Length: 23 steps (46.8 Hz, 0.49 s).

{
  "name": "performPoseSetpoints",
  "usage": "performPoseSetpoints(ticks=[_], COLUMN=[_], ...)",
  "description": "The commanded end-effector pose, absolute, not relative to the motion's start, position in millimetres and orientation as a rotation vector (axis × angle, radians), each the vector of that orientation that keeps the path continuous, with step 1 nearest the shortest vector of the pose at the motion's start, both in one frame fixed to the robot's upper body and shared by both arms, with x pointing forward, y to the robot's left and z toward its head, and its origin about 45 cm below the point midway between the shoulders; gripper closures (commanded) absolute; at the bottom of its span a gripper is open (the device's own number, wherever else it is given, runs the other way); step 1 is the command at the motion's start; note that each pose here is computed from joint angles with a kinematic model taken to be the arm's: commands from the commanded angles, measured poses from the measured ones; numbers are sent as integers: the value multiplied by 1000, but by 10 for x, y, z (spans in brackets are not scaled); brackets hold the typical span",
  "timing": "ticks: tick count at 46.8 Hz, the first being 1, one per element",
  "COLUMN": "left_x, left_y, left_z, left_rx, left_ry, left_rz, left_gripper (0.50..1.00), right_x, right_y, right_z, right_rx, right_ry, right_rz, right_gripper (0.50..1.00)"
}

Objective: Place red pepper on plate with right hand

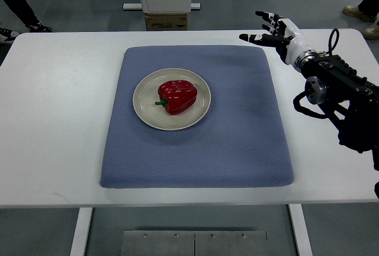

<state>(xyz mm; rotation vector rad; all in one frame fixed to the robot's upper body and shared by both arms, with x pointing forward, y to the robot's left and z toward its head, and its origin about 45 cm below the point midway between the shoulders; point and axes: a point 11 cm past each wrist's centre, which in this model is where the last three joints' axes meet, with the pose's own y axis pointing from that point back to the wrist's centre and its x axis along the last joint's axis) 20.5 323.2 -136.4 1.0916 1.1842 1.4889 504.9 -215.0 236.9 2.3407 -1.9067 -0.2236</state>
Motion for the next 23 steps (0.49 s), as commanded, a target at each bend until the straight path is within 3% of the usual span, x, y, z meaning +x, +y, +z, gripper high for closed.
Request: performPoseSetpoints(ticks=[1, 23], left_x=[204, 204], left_y=[3232, 3232], left_z=[-1364, -1364], left_rx=[1092, 1092], left_ry=[1184, 1184], left_rz=[1489, 1489], left_gripper=[500, 500], right_x=[5018, 4896], right_y=[-2214, -2433], right_z=[2287, 2021], right_rx=[2329, 2254], right_ry=[-1944, -2041], right_rz=[-297, -430], right_gripper=[505, 500])
